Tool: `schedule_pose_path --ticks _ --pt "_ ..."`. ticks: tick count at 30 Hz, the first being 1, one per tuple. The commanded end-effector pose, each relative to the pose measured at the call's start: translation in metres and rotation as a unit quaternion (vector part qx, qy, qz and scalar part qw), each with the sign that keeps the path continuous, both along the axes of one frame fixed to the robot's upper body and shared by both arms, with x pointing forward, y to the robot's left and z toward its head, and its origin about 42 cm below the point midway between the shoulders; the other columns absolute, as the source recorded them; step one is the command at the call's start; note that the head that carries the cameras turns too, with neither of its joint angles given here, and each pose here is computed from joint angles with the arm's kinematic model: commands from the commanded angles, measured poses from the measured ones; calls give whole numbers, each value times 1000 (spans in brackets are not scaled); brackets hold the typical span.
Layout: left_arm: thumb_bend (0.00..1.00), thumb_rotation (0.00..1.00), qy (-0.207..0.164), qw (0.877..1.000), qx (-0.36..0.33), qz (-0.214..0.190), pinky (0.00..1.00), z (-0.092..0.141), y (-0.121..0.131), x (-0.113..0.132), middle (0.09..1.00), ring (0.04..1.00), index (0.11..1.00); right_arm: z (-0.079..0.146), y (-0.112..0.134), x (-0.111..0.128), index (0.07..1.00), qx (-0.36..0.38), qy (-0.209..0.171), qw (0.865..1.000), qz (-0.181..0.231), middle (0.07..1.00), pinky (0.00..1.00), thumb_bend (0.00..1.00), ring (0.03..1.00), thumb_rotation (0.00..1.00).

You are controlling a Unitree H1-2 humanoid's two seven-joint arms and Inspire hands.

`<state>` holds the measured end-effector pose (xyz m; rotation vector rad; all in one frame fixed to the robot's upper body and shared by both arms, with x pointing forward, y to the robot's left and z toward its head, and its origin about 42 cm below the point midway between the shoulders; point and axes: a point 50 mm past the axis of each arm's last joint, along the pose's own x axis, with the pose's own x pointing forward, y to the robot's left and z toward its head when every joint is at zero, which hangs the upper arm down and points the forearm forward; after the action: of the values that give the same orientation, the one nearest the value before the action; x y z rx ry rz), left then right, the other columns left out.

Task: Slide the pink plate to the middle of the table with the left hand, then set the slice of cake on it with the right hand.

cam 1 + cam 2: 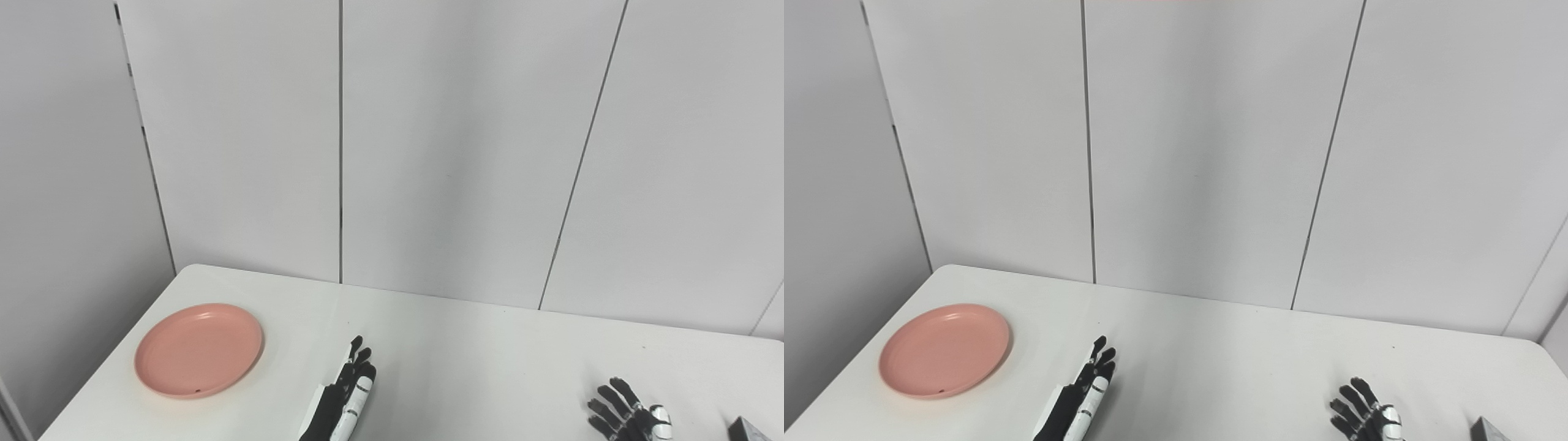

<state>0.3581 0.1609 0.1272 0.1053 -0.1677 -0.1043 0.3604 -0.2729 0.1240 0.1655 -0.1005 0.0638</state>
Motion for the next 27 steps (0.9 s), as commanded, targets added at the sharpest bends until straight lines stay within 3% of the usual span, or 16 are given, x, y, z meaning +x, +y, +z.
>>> schedule_pose_path --ticks 1,4,8,11,15,22,27 --pt "462 989 23 1000 -7 1 964 -22 5 -15 977 961 1000 -22 5 -13 879 8 34 999 -5 872 846 740 833 1000" --pt "463 985 22 1000 -17 2 982 -19 10 -18 978 967 1000 -22 10 -15 881 4 34 999 -5 873 842 752 830 1000" --pt "537 971 5 999 -40 -1 993 -5 14 -20 971 961 1000 -21 15 -18 866 2 33 999 -6 849 820 755 815 1000" --pt "632 924 -35 996 -87 -1 999 27 20 -18 964 972 1000 -19 20 -20 861 4 32 999 -6 845 812 748 811 1000" --pt "747 871 -95 990 -97 26 970 68 39 -11 911 922 991 -17 21 -22 880 4 32 999 -2 879 829 744 834 1000" --pt "764 891 -172 976 -103 84 928 131 84 12 856 884 908 -14 22 -26 885 8 30 1000 -5 881 838 729 839 1000" --pt "761 901 -201 969 -82 120 907 168 128 28 845 868 869 -11 22 -28 897 10 30 1000 -2 890 853 712 852 1000"
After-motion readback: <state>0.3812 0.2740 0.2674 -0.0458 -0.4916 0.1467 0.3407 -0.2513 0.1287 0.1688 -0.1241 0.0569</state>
